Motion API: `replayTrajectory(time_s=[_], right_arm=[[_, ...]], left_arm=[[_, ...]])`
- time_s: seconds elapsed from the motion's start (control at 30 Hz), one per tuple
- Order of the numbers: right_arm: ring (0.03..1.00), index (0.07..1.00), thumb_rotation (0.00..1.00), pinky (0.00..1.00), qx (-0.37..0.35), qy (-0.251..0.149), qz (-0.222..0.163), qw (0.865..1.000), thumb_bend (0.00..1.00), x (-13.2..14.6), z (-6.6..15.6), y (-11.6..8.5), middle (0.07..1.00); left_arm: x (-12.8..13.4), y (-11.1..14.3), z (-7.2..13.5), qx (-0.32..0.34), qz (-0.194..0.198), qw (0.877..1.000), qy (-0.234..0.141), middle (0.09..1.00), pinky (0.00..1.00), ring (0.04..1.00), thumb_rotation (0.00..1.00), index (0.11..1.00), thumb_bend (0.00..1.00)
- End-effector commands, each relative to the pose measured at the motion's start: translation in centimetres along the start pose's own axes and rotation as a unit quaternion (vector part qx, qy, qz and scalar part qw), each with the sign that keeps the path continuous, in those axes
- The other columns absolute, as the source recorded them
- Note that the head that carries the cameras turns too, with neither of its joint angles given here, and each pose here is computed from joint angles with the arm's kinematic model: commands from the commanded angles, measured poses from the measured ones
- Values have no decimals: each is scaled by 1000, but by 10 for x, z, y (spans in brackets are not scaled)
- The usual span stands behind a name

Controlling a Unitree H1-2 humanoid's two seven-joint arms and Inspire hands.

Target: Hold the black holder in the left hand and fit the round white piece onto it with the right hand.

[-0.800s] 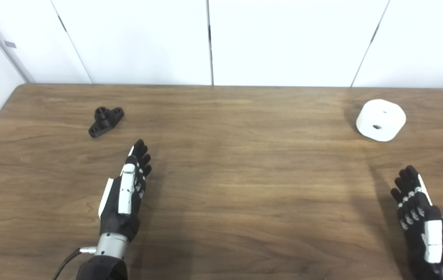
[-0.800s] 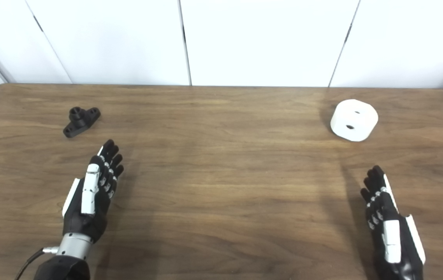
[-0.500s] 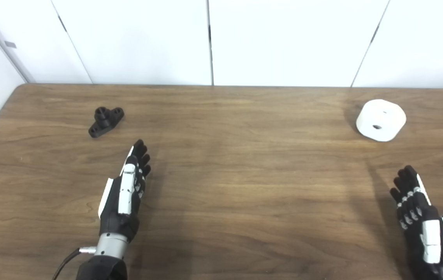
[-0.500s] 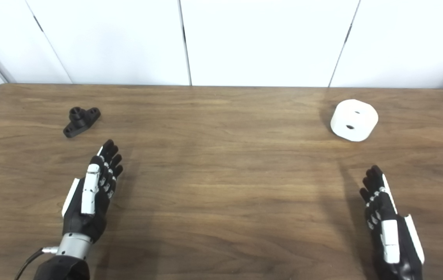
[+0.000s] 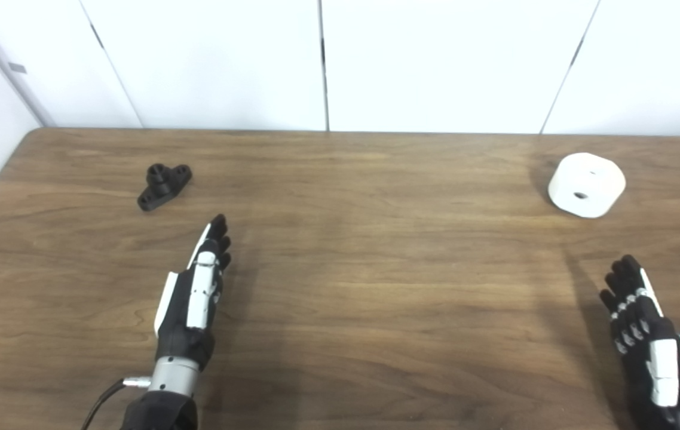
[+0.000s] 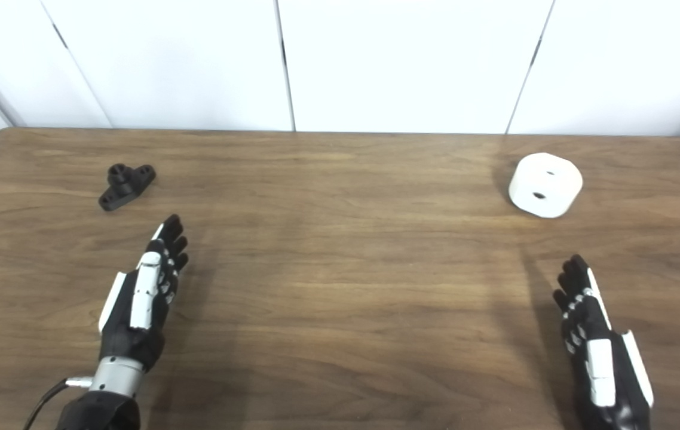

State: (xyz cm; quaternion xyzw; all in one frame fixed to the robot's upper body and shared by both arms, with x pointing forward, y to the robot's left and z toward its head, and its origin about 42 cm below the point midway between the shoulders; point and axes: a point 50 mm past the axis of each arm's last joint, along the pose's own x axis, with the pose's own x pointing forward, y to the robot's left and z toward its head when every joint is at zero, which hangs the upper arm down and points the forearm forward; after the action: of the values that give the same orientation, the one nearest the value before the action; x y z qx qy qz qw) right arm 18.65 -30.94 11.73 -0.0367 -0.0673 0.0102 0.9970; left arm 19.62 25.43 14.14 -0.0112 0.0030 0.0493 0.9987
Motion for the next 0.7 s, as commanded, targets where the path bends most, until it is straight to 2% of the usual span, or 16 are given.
replayTrajectory(time_s=[0.0,0.2,0.27,0.33,0.43,0.67], right_arm=[[1000,1000,1000,1000,-4,13,-5,1000,610,-15,-12,-9,1000],[1000,1000,1000,1000,-10,27,0,1000,663,-19,-18,-16,1000],[1000,1000,1000,1000,-15,23,9,1000,674,-20,-20,-18,1000],[1000,1000,1000,1000,-14,18,16,1000,676,-20,-22,-20,1000],[1000,1000,1000,1000,-15,20,13,1000,657,-20,-25,-22,1000],[1000,1000,1000,1000,-28,24,2,999,602,-24,-29,-25,1000]], left_arm=[[-77,-8,-18,-7,37,997,71,1000,1000,1000,1000,965,331],[-81,-15,-25,-7,37,997,70,997,1000,999,989,963,312],[-81,-17,-26,-7,40,997,71,989,1000,992,967,951,308],[-82,-18,-28,-2,37,997,74,990,1000,992,985,953,308],[-83,-18,-30,8,24,997,76,997,1000,997,999,962,308],[-82,-22,-33,1,27,997,75,983,1000,986,973,944,300]])
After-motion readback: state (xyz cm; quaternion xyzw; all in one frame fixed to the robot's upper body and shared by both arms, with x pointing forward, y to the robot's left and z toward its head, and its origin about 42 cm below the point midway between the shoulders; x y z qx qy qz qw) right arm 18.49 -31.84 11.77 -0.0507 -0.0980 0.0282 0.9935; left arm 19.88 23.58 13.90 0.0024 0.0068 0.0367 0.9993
